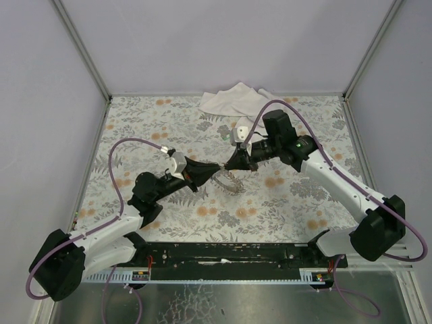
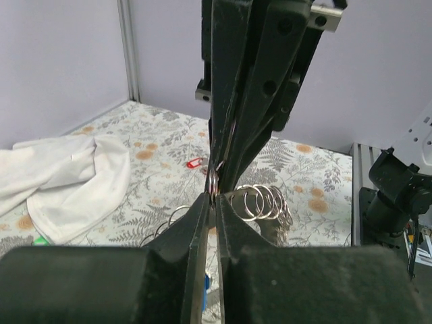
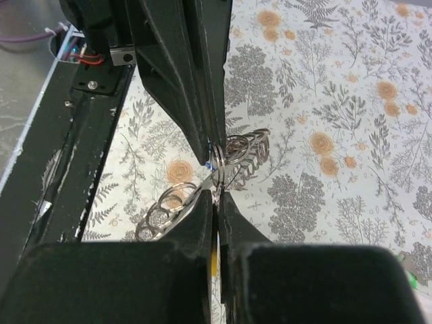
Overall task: Remove the keys from the keyring
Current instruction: Pick up the key from the keyring.
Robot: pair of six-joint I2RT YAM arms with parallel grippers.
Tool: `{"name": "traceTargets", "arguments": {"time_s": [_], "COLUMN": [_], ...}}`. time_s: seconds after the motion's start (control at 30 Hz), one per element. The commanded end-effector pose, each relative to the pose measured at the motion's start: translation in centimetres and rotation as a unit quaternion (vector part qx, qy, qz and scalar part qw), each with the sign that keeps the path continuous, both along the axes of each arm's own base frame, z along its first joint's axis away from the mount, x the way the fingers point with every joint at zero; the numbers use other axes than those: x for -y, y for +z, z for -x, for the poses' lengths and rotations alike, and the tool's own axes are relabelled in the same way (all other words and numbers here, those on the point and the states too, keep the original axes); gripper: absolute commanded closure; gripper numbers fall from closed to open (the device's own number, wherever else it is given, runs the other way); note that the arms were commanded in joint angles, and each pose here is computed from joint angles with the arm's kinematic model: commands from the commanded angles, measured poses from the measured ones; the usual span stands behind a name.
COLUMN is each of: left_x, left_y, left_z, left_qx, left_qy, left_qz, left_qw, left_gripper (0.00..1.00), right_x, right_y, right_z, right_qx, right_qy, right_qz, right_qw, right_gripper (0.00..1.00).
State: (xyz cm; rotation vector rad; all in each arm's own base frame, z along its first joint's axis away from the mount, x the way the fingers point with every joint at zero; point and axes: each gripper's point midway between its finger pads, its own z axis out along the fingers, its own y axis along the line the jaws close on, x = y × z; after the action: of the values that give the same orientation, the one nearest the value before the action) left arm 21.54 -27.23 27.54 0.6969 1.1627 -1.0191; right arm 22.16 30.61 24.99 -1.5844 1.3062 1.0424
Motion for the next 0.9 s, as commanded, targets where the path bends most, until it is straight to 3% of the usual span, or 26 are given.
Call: {"name": "traceTargets", "arguments": {"time_s": [0.0, 0.17, 0.27, 0.6, 0.87], "left_x": [-0.4, -0.2, -0.3, -0.4, 1.4], "left_y": [-0.5, -0.7, -0.7, -0.8, -0.2], "left_z": [-0.3, -0.2, -0.1, -0.1, -0.9], "left_qx": [0.006, 0.007, 0.01, 0.099, 0.157], "left_qy": [0.014, 0.01, 0.01, 0.01, -0.026], "left_qz": [0.002, -0.01, -0.023, -0.11, -0.155], "left_qw": [1.0, 1.0, 1.0, 0.989, 0.975], "left_gripper": [0.89, 0.68, 0.61, 0.55, 0.56], "right_x": [0.8, 0.9, 0.9, 1.0, 1.1], "right_y": [2.0, 1.3, 1.1, 0.9, 0.5], "right_z": [-1.2, -1.7, -1.7, -1.3, -1.2], "right_qx": [0.074, 0.098, 0.106, 0.141, 0.155], "right_qy": [-0.021, -0.029, -0.029, -0.016, -0.01], "right_qz": [0.012, 0.039, 0.047, 0.072, 0.086], "right_qw": [0.997, 0.994, 0.993, 0.987, 0.984], "right_gripper": [1.0, 1.0, 1.0, 1.0, 1.0]}}
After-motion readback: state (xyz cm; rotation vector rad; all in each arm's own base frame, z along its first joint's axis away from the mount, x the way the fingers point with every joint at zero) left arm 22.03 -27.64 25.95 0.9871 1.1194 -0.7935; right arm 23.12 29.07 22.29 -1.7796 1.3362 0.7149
